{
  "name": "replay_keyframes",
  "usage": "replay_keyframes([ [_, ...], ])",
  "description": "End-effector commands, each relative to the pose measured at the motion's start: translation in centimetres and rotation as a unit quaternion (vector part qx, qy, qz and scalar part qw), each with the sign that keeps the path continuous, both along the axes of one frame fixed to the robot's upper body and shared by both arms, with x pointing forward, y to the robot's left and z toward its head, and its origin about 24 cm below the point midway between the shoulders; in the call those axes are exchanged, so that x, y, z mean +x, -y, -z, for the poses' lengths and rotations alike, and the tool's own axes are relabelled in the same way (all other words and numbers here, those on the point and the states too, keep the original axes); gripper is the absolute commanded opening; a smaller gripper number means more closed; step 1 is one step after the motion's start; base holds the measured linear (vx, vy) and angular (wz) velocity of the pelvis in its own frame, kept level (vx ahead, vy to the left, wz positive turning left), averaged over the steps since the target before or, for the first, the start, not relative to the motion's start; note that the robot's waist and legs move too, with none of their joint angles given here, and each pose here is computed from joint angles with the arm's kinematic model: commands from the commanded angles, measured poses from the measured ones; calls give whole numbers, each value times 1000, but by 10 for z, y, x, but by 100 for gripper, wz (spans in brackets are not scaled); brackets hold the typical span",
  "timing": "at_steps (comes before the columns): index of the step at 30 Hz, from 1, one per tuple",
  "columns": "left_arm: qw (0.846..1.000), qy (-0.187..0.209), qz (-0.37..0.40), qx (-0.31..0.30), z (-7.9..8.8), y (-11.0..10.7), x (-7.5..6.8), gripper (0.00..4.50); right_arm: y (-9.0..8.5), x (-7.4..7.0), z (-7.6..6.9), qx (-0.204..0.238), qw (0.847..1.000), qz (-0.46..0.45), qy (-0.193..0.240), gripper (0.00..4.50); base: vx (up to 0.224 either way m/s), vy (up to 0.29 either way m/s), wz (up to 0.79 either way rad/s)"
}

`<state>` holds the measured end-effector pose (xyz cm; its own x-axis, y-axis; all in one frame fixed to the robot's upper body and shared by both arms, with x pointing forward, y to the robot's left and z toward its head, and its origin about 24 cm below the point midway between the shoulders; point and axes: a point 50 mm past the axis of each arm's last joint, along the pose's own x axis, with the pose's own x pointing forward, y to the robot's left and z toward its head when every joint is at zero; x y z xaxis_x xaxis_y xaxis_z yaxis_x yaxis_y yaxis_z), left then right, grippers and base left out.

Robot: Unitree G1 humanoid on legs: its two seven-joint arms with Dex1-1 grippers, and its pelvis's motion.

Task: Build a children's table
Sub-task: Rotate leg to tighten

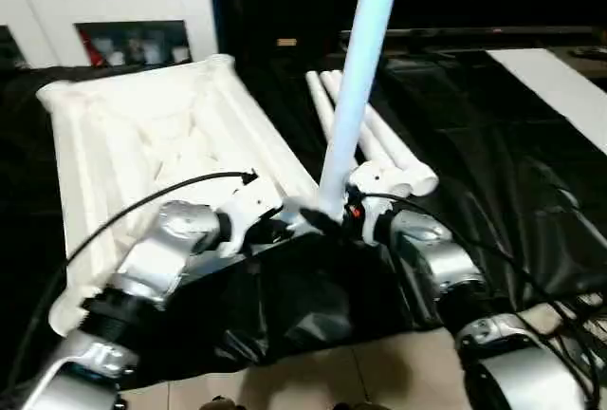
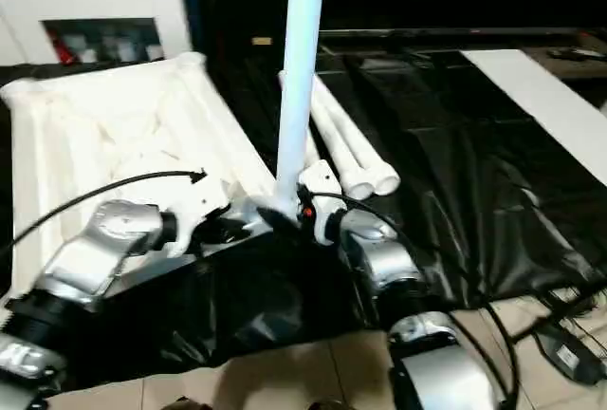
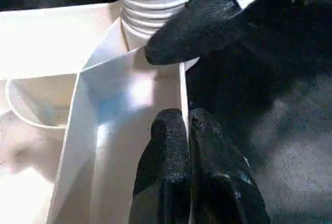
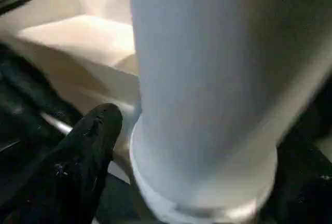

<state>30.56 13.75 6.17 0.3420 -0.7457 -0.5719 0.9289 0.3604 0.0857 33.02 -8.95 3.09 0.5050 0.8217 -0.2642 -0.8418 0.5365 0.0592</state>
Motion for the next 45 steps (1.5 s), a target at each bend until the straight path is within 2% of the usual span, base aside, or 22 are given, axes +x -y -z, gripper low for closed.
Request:
replay_keyframes([
  [1, 995, 7, 95, -30, -12, 17, -9, 0, -1, -11, 8, -11, 998, -58, -17, 398, 0, 0, 0],
  [8, 989, -26, 145, -16, -12, 6, -15, 0, 15, -25, 0, -9, 985, -169, -15, 398, 0, 0, 0],
  [10, 987, -35, 155, -15, -13, 3, -15, 0, 20, -30, -3, -10, 978, -208, -28, 371, 0, 0, 0],
  [15, 986, -40, 163, -6, -12, -2, -14, 0, 23, -35, -4, -14, 969, -244, -38, 326, 0, 0, 0],
  [23, 989, -28, 145, -11, -12, -1, -10, 0, 16, -40, -1, -4, 967, -249, -45, 282, 0, 0, 0],
  [26, 992, -17, 122, -22, -12, 2, -8, 0, 13, -41, 4, -6, 971, -234, -46, 277, 0, 0, 0],
  [27, 994, -9, 104, -29, -13, 3, -6, 0, 11, -38, 7, -8, 977, -208, -49, 277, 0, 0, 0],
  [28, 996, 0, 77, -39, -13, 5, -2, 0, 6, -30, 11, -12, 988, -149, -44, 277, 0, 0, 0],
  [30, 998, 11, 45, -44, -14, 7, 2, 0, 1, -19, 16, -19, 997, -68, -44, 276, 0, 0, 0],
  [33, 999, 23, -13, -39, -14, 8, 5, 0, -11, -7, 18, -14, 999, 19, -48, 275, 0, 0, 0],
  [38, 996, 32, -68, -47, -17, 15, 4, 0, -26, 0, 22, -12, 993, 100, -67, 275, 0, 0, 0],
  [39, 996, 32, -69, -50, -17, 17, 4, 0, -27, -1, 23, -8, 992, 100, -71, 331, 0, 0, 0],
  [43, 997, 28, -49, -60, -15, 27, -2, 0, -35, -1, 24, -3, 993, 95, -76, 351, 0, 0, 0],
  [45, 997, 27, -45, -58, -14, 27, -3, 0, -34, 0, 23, -12, 993, 96, -64, 387, 0, 0, 0],
])
